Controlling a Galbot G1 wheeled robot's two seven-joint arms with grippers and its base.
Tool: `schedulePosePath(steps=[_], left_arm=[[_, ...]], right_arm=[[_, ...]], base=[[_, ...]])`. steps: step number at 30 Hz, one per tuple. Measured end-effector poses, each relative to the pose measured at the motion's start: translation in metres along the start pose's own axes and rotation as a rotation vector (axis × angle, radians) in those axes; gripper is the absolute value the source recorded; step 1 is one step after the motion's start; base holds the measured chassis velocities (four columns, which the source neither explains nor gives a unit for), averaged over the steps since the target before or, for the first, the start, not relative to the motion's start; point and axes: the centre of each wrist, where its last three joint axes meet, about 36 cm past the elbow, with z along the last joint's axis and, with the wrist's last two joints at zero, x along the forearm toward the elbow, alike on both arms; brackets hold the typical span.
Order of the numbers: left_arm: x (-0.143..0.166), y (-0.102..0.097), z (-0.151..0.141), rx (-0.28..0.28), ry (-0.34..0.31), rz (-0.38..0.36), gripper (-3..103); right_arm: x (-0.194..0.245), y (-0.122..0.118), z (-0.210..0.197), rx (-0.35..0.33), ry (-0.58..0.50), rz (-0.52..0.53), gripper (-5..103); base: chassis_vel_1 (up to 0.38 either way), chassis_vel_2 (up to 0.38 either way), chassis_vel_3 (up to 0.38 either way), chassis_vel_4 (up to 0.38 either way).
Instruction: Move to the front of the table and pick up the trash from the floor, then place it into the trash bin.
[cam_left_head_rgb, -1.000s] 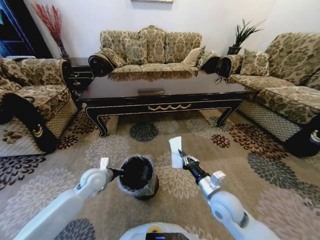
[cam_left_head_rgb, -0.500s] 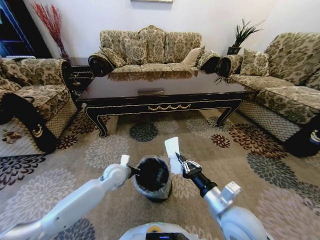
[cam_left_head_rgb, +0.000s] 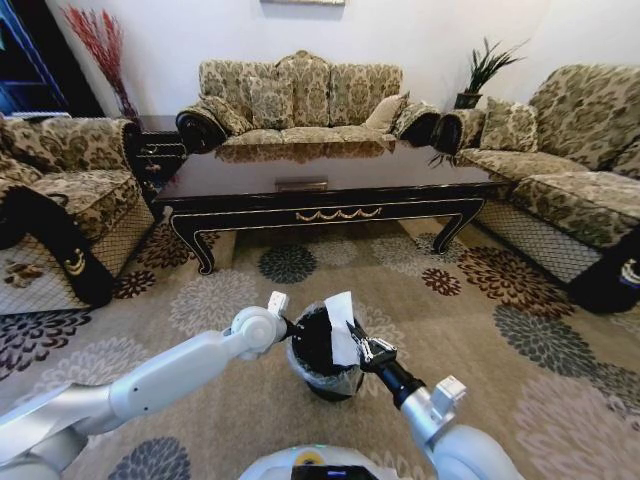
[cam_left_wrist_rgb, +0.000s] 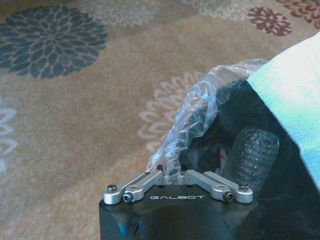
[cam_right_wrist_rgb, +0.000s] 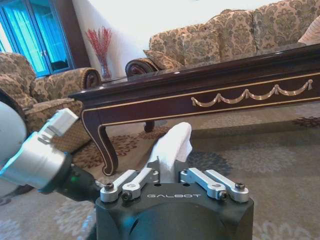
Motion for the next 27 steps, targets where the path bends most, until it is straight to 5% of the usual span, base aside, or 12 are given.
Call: schedulePosePath(steps=[13, 19, 21, 27], left_arm=[[-0.006, 0.004, 0.016, 0.023, 0.020, -0.015, 2], [-0.008, 0.006, 0.016, 0.033, 0.018, -0.017, 2], [-0.011, 0.005, 0.016, 0.034, 0.018, -0.018, 2], [-0.012, 0.002, 0.017, 0.045, 0.017, -0.007, 2]], right_arm=[[0.010, 0.011, 0.011, 0.026, 0.038, -0.056, 65], [0.016, 0.018, 0.011, -0.050, 0.055, -0.063, 86], [0.016, 0.024, 0.002, -0.125, 0.047, -0.065, 96], [0.012, 0.014, 0.010, -0.073, 0.053, -0.027, 100]], base=[[0.000, 0.000, 0.000, 0.000], [0.000, 0.000, 0.000, 0.000], [0.000, 0.000, 0.000, 0.000], [0.000, 0.000, 0.000, 0.000]])
